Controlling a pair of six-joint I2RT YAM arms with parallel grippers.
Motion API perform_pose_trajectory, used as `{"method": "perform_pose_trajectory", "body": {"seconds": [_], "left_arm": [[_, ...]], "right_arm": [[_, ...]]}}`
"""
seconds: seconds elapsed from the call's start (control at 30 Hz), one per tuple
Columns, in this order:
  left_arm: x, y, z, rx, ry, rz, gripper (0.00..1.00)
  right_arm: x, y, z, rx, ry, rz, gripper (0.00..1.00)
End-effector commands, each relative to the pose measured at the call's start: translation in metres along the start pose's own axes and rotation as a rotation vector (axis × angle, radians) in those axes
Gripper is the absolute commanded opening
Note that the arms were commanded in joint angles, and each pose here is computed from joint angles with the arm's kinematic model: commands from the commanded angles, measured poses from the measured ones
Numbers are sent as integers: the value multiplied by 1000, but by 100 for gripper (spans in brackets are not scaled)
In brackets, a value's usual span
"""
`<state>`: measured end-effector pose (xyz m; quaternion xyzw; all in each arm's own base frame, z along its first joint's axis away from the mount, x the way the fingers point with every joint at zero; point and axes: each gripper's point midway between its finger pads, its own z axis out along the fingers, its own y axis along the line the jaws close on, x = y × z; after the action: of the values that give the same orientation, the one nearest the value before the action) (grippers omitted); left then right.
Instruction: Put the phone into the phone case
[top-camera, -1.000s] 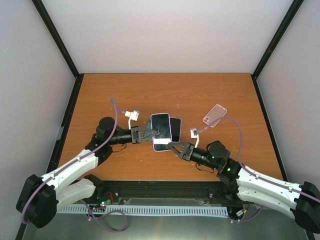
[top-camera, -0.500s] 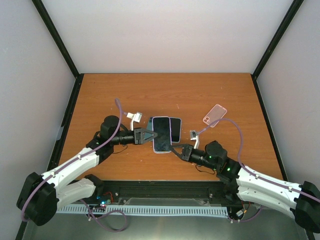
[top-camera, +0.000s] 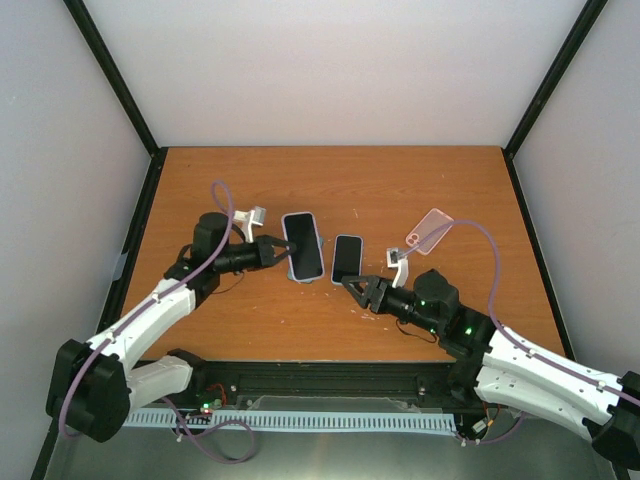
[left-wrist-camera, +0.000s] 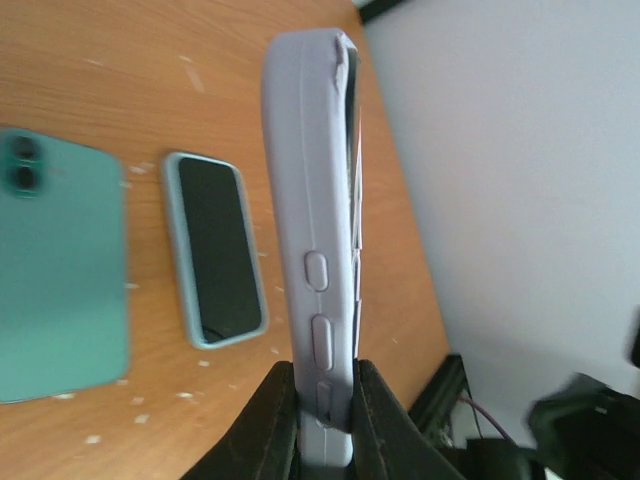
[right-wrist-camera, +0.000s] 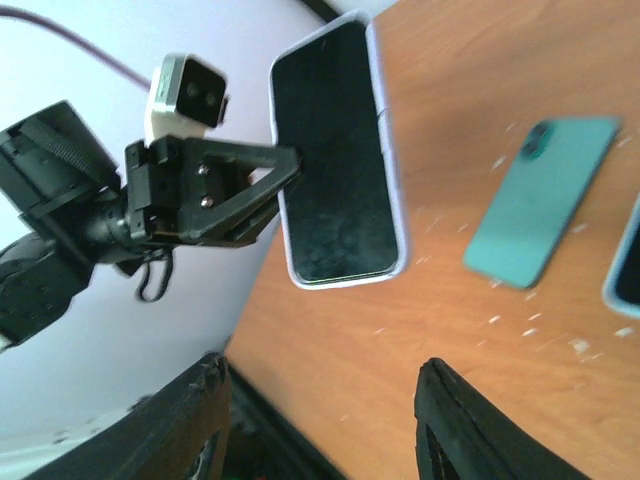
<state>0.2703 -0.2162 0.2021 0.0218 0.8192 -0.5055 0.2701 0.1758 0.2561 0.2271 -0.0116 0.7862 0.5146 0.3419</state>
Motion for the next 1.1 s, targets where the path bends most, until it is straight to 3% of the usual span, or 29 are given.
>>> {"method": "perform_pose_trajectory", "body": {"seconds": [0.0,0.23,0.57,0.7,1.0,1.07], "left_arm": [[-33,25,-18,-78,-57,-17,0],[-44,109,-42,-249,-83,-175,0],[-17,176,-26,-318,27,-305,0],[-12,194,-24,-369,53,-325,2],[-1,226,-34,-530,31,-417,26],[-2,225,-37,-545,16,-419,40]], "right_arm": [[-29,-37,-9,307,-55,-202,49],[-76,-92,-7,643,-31,-249,41],[-109,-192,16,850,46,-158,32],[-125,-235,15,967,22,-134,35],[-152,-292,31,1146,74,-139,31],[-155,-301,26,1189,76,-132,31]]}}
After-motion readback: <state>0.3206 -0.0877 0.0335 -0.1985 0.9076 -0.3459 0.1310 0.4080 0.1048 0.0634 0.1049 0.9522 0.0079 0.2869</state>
